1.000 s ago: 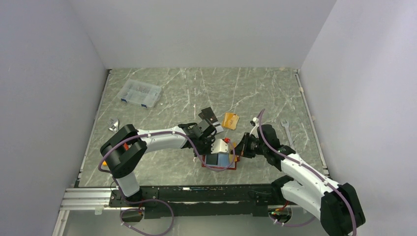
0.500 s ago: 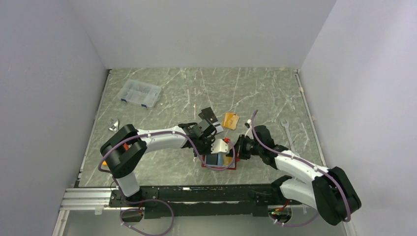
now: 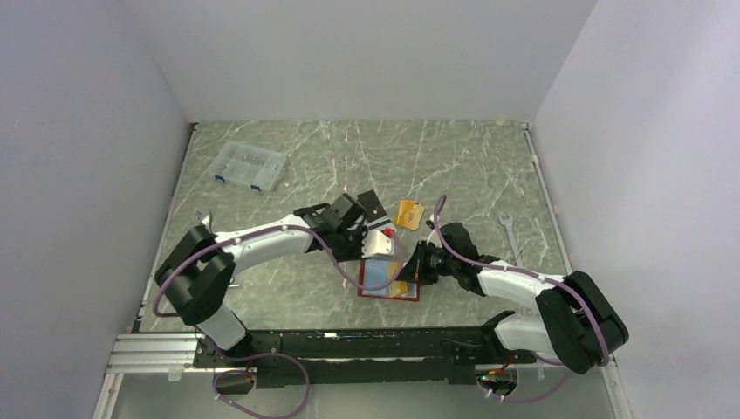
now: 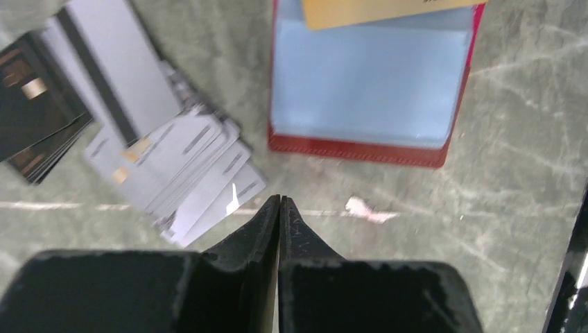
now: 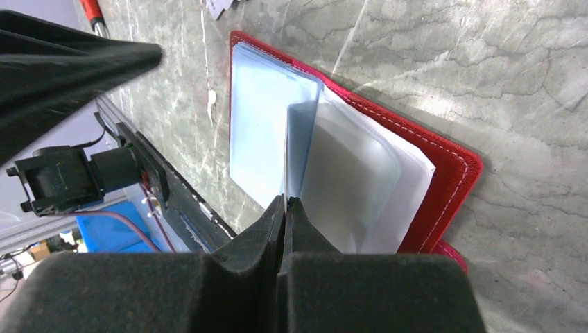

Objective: Put the credit cards into the card holder
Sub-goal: Turn over the card slot in the card holder.

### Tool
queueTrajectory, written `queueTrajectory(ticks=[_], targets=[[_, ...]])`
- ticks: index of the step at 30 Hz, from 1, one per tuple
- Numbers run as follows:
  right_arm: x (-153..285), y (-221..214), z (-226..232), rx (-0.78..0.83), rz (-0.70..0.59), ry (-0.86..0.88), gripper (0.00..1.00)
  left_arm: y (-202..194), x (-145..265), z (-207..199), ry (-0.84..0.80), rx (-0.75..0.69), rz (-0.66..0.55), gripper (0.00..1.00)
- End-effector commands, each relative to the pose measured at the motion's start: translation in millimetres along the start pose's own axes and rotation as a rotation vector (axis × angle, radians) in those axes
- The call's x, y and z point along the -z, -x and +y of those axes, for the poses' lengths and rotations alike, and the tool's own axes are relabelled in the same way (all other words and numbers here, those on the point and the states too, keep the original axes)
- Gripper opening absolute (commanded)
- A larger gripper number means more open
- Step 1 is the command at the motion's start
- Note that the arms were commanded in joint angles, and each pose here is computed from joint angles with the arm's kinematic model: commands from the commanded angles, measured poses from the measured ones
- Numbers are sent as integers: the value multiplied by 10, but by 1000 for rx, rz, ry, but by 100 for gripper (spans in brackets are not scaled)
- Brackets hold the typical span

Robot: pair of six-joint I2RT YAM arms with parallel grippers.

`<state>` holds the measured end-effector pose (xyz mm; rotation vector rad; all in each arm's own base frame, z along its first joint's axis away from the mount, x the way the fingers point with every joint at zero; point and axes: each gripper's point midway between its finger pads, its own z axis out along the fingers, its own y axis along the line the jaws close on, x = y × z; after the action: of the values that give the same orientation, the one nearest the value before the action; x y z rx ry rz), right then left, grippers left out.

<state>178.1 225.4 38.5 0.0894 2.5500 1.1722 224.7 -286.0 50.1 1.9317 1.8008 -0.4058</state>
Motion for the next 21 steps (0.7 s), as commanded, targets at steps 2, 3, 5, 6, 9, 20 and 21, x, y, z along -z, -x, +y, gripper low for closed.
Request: queueTrajectory(ticks=[2, 3, 5, 6, 9, 20, 21], targets=[[-32, 202, 181, 51, -50, 47, 0, 85, 316, 15, 11, -98, -92, 9], [-41, 197, 184, 53, -43, 49, 0, 103, 306, -26, -3, -117, -99, 9], [-47, 210, 178, 45, -39, 53, 0, 140, 232, -111, -21, -173, -102, 9], [-41, 218, 179, 38, -41, 58, 0, 165, 181, -151, -24, -206, -106, 9], [35, 251, 171, 8, -61, 73, 0, 244, 57, -262, -40, -292, -146, 10], [182, 71, 15, -60, -7, 127, 0, 200, -197, -355, -19, -477, -130, 11], [178, 57, 14, -62, 2, 130, 0, 212, -203, -362, -19, -484, -129, 11]])
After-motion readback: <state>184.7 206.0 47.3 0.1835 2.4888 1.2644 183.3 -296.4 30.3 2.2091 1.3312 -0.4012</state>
